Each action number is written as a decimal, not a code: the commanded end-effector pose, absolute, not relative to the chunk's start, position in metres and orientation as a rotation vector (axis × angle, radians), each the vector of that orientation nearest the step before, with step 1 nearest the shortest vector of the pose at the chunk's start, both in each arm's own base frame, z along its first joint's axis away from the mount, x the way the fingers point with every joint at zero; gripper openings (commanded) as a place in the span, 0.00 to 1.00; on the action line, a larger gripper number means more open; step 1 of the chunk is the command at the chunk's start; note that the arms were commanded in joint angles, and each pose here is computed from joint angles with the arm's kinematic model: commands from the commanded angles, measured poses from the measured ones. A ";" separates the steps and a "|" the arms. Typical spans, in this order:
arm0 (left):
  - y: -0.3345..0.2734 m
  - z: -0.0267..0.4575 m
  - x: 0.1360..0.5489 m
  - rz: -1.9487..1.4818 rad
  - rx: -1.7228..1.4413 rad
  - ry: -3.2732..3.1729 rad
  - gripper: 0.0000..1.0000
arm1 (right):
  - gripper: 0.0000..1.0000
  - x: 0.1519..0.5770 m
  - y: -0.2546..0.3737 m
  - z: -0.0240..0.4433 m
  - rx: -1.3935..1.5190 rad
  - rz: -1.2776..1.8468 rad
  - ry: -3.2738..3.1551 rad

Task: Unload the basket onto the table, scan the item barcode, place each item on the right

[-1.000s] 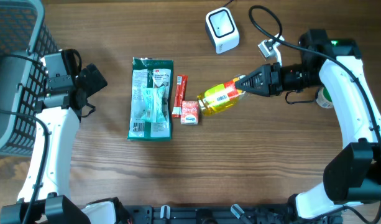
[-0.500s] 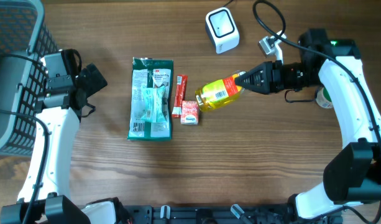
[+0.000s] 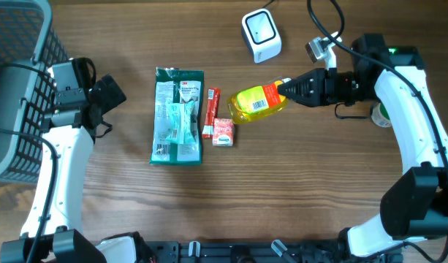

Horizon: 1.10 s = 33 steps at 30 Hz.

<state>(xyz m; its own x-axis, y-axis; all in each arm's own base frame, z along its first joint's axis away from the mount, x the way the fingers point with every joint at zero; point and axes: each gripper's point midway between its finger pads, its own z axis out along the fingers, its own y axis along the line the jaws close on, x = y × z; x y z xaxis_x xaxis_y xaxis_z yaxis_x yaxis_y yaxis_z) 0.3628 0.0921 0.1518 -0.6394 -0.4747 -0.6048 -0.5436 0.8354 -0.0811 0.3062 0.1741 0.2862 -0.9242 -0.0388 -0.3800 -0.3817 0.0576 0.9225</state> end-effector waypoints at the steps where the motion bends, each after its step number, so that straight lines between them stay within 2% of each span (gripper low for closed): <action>1: 0.093 0.159 0.366 0.141 -0.723 2.366 1.00 | 0.27 0.302 0.177 0.305 -0.463 1.991 1.965; 7: 0.093 0.159 0.366 0.141 -0.723 2.366 1.00 | 0.28 0.303 0.177 0.302 -0.476 1.971 1.977; 10: 0.093 0.159 0.366 0.141 -0.723 2.366 1.00 | 0.31 0.310 0.175 0.279 -0.512 1.831 2.116; 15: 0.093 0.159 0.366 0.141 -0.723 2.366 1.00 | 0.29 0.342 0.151 0.208 -0.383 1.306 2.552; 17: 0.093 0.159 0.366 0.141 -0.723 2.366 1.00 | 0.26 0.351 0.140 0.191 -0.299 1.134 2.651; 26: 0.093 0.159 0.366 0.141 -0.723 2.366 1.00 | 0.26 0.372 0.127 0.163 -0.192 0.710 2.761; 33: 0.093 0.159 0.366 0.141 -0.723 2.366 1.00 | 0.28 0.379 0.125 0.148 -0.081 0.192 2.785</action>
